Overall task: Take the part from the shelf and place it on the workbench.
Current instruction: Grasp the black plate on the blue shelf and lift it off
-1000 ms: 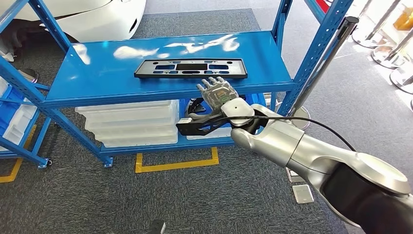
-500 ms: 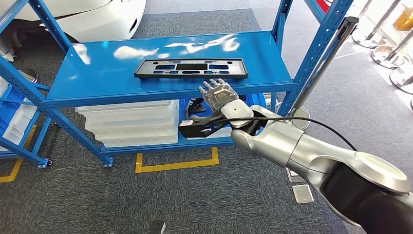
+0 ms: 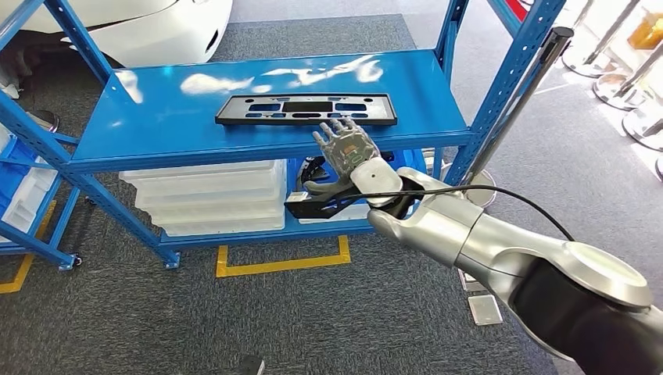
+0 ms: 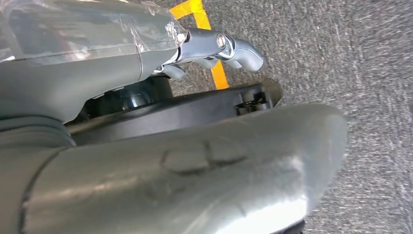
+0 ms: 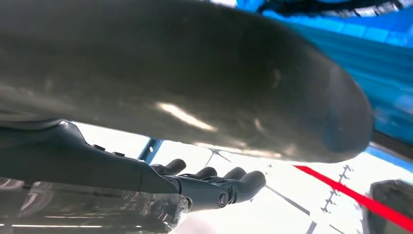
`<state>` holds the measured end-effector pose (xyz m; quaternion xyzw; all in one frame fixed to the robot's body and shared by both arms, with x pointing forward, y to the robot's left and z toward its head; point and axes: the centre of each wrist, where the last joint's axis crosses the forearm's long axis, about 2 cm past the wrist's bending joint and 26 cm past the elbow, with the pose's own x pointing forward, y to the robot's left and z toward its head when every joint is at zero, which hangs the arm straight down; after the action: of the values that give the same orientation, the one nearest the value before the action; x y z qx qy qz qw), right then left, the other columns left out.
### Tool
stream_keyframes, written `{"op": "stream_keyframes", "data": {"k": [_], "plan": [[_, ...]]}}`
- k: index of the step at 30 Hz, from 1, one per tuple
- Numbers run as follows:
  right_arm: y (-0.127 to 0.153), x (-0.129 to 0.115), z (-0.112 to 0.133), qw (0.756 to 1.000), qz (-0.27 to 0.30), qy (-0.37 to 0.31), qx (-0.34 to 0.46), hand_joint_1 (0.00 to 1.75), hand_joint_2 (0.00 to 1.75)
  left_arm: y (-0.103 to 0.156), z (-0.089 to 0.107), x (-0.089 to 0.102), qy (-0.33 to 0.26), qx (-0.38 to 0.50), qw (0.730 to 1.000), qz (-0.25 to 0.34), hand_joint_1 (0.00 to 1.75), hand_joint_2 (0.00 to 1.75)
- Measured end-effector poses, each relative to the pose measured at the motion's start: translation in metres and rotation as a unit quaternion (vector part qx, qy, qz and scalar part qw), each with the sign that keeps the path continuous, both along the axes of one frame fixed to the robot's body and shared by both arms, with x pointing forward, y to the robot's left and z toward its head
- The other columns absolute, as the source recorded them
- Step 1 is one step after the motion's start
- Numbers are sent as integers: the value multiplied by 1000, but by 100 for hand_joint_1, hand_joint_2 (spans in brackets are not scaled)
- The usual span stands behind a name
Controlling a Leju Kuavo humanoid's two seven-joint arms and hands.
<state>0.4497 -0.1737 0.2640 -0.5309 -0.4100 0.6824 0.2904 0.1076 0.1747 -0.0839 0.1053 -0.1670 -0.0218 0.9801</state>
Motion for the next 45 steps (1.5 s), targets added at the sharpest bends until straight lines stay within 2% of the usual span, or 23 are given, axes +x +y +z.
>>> {"op": "stream_keyframes", "data": {"k": [14,18,24,26,33,39,45], "plan": [[-3,1,-6,1000,16,-16,-5,0,0,1,-1,-1,6,5,1000,-13,0,0],[-5,0,-9,998,34,-35,41,0,0,2,0,0,5,6,1000,-17,0,0],[-11,1,-6,981,42,-41,185,0,0,1,0,4,2,6,1000,-20,0,0],[-13,-1,-12,976,39,-32,212,0,0,1,0,3,1,7,1000,-21,0,0],[-17,-6,-28,968,21,-6,249,0,0,1,0,0,-1,15,1000,-23,0,0],[-20,1,-13,964,17,-19,266,0,0,-1,1,3,-4,15,1000,-22,0,0],[-21,0,-17,961,11,10,278,0,0,-2,1,1,-8,21,1000,-22,0,0]]}}
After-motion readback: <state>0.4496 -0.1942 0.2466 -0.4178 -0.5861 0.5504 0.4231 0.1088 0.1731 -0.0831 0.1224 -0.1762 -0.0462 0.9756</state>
